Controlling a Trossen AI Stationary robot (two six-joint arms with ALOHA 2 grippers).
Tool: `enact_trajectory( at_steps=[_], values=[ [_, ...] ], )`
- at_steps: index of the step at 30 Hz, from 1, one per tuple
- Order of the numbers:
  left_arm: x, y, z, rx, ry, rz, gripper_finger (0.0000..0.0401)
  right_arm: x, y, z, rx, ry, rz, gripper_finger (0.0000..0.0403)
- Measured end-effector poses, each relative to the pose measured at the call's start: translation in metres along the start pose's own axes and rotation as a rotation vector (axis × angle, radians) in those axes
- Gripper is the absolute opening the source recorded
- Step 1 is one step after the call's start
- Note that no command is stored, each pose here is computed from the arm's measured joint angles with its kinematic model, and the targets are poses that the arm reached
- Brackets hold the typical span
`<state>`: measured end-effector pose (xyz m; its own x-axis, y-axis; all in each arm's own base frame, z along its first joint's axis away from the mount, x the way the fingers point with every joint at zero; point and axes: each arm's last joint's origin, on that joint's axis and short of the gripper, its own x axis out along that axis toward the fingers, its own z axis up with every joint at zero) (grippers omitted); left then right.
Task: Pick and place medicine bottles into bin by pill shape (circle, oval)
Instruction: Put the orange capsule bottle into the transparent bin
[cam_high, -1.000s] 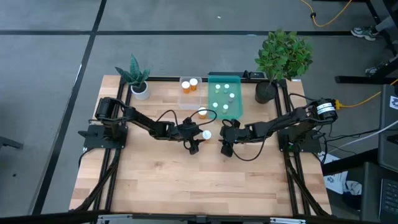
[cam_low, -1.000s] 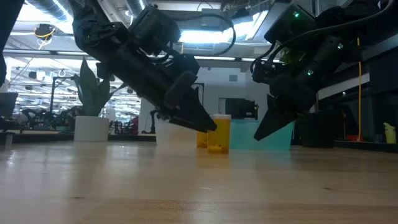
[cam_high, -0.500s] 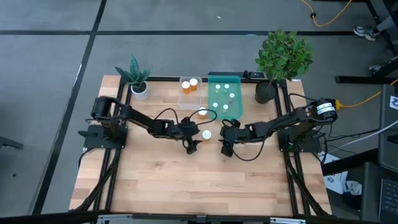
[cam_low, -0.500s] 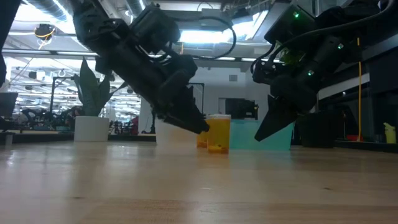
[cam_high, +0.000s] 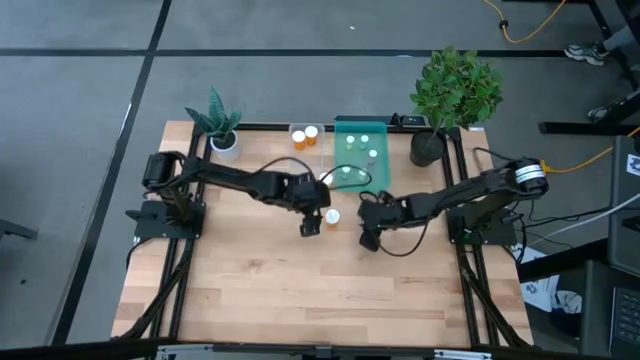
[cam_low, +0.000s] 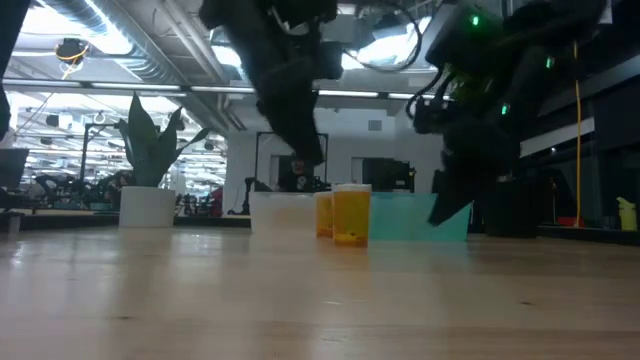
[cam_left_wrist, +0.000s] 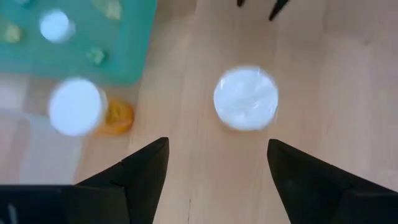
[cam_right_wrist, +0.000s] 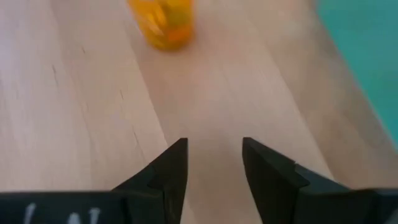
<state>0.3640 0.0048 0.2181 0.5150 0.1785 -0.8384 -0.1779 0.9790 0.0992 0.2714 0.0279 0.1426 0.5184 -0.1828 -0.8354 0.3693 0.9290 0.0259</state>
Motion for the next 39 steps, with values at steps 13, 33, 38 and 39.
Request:
enact_trajectory(
  at_steps=[13,33,38,39],
  values=[
    [0.001,0.026,0.006,-0.067,0.044,-0.073,0.0263,-0.133,0.006,-0.027,0.102,0.266,-0.082,0.0154],
    [0.041,0.011,0.015,-0.062,0.192,-0.137,0.0263,-0.184,0.008,-0.05,0.047,0.168,0.116,0.0154],
    [0.056,0.009,0.019,-0.026,0.251,-0.154,0.0264,-0.184,0.007,-0.05,0.046,0.168,0.115,0.0154],
    [0.056,0.008,0.022,-0.021,0.253,-0.155,0.0265,-0.184,0.007,-0.05,0.046,0.168,0.115,0.0154]
  ],
)
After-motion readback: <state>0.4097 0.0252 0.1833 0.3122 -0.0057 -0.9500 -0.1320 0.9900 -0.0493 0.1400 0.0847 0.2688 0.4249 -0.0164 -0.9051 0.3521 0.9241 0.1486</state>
